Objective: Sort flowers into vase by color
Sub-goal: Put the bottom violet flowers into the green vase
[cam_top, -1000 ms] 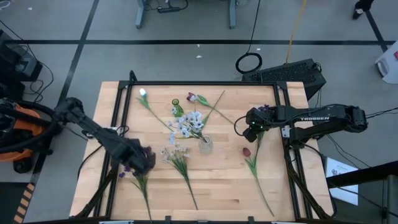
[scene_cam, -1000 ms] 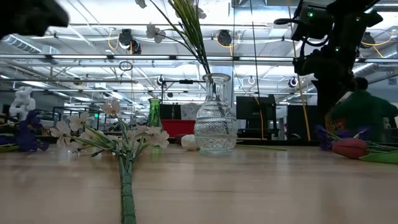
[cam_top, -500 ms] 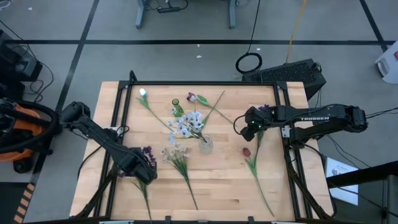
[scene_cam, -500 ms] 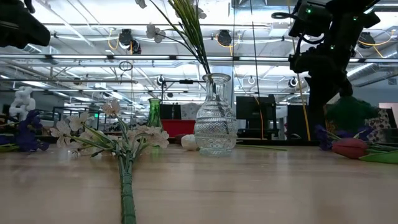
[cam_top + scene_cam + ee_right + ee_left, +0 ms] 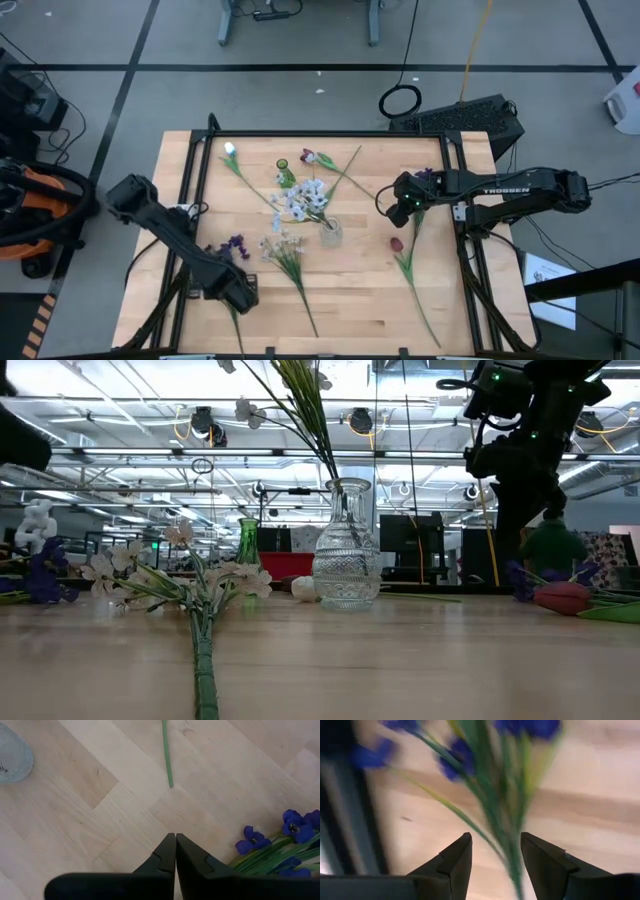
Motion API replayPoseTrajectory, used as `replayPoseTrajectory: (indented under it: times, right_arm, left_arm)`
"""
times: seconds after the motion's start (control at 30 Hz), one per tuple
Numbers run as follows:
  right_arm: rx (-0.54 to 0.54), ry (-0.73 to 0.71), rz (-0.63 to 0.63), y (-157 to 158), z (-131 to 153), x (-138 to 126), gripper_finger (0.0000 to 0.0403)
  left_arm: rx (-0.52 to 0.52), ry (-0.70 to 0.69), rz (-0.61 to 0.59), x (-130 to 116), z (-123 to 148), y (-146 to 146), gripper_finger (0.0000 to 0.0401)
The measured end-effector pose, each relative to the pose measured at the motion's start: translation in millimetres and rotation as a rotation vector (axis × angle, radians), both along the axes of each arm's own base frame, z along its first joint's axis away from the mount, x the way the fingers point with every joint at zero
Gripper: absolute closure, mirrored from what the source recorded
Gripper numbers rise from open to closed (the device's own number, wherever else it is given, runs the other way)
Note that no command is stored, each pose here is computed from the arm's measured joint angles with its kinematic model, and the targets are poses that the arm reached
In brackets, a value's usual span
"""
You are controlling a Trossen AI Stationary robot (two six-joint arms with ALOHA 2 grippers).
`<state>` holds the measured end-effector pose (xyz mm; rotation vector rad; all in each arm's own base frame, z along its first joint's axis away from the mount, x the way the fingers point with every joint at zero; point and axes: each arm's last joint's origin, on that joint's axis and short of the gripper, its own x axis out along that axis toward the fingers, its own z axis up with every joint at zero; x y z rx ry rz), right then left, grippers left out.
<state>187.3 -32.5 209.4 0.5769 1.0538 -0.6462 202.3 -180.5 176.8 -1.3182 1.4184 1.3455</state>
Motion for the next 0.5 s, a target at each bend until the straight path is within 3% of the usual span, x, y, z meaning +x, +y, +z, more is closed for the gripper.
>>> replayPoseTrajectory:
  times: [0.17, 0.5]
  right_arm:
    - [-0.008, 0.005, 0.020, 0.0, 0.0, -0.1, 0.0399]
    - [-0.017, 0.011, 0.044, 0.0, -0.1, -0.1, 0.0399]
  left_arm:
    - [-0.041, -0.038, -0.001, 13.0, -19.2, -11.4, 0.0225]
    - [-0.019, 0.073, -0.009, 13.0, -42.9, -18.1, 0.0225]
